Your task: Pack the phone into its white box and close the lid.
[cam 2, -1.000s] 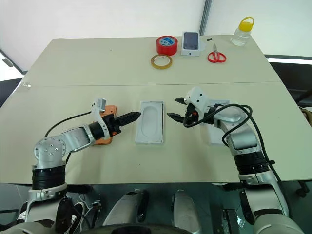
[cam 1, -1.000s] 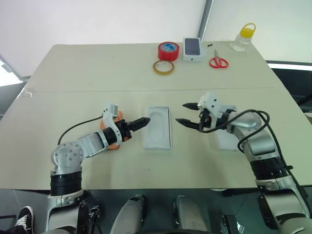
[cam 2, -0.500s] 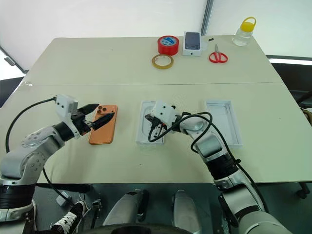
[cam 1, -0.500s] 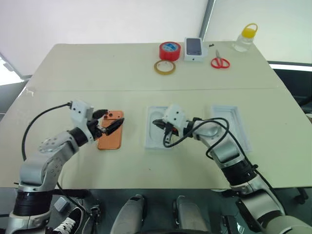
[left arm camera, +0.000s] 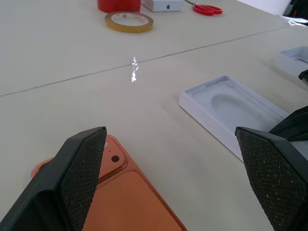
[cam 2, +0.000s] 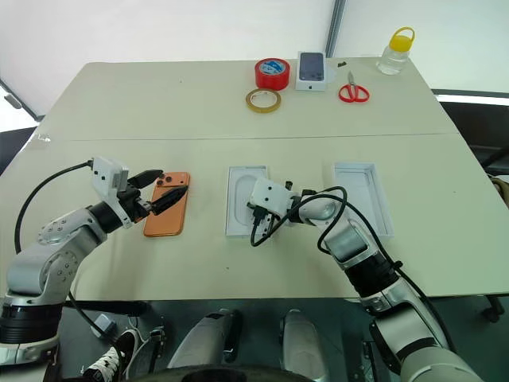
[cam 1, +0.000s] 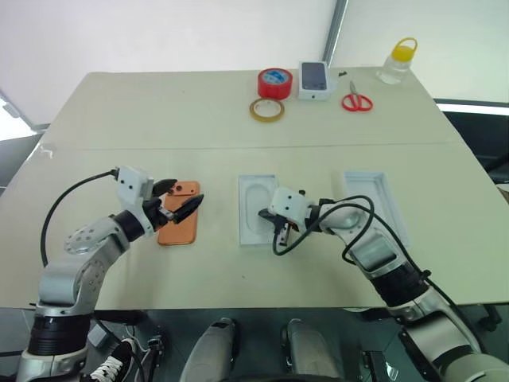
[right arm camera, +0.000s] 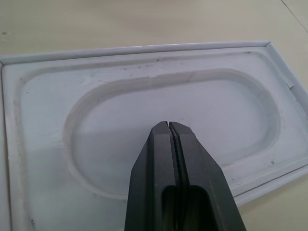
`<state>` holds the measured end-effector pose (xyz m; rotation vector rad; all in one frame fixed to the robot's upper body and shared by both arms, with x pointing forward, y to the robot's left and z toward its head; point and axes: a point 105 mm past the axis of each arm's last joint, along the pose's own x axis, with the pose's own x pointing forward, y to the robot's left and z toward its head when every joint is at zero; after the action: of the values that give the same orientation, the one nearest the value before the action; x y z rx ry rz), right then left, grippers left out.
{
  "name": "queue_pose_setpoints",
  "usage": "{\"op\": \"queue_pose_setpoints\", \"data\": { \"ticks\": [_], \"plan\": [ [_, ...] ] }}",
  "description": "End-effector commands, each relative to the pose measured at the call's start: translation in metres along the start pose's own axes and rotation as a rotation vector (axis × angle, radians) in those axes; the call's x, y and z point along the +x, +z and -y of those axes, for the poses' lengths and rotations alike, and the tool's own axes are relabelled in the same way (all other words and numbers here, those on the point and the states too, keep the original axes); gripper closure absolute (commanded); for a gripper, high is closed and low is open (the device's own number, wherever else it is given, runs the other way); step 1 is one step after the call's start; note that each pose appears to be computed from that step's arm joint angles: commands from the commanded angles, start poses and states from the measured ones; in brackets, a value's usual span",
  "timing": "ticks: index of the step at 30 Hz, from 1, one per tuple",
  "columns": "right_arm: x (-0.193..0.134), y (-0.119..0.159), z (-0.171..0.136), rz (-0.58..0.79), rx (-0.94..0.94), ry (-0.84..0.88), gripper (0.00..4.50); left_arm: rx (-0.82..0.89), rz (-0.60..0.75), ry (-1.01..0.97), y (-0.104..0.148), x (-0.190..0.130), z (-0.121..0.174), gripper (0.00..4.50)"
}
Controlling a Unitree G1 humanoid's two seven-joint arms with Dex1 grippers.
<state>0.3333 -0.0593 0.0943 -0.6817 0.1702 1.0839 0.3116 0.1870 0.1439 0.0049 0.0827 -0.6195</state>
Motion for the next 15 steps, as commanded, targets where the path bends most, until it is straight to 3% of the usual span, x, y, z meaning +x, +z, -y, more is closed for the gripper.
{"op": "queue_pose_setpoints", "data": {
  "ticks": [1, 7, 11, 15],
  "plan": [
    [-0.001, 0.009, 0.001, 0.029, -0.023, -0.012, 4.46, 0.020, 0.035, -0.016, 0.010, 0.000, 0.005, 0.00],
    [0.002, 0.038, 0.011, 0.149, 0.043, -0.060, 4.46, -0.031, 0.004, 0.024, 0.005, -0.005, -0.003, 0.00],
    [0.004, 0.059, 0.024, 0.222, 0.056, -0.110, 4.46, -0.288, -0.017, 0.059, 0.003, -0.015, -0.022, 0.00],
    [0.014, 0.091, 0.023, 0.306, 0.035, -0.098, 4.46, -0.436, -0.004, 0.111, 0.008, -0.033, -0.043, 0.00]
  ]
}}
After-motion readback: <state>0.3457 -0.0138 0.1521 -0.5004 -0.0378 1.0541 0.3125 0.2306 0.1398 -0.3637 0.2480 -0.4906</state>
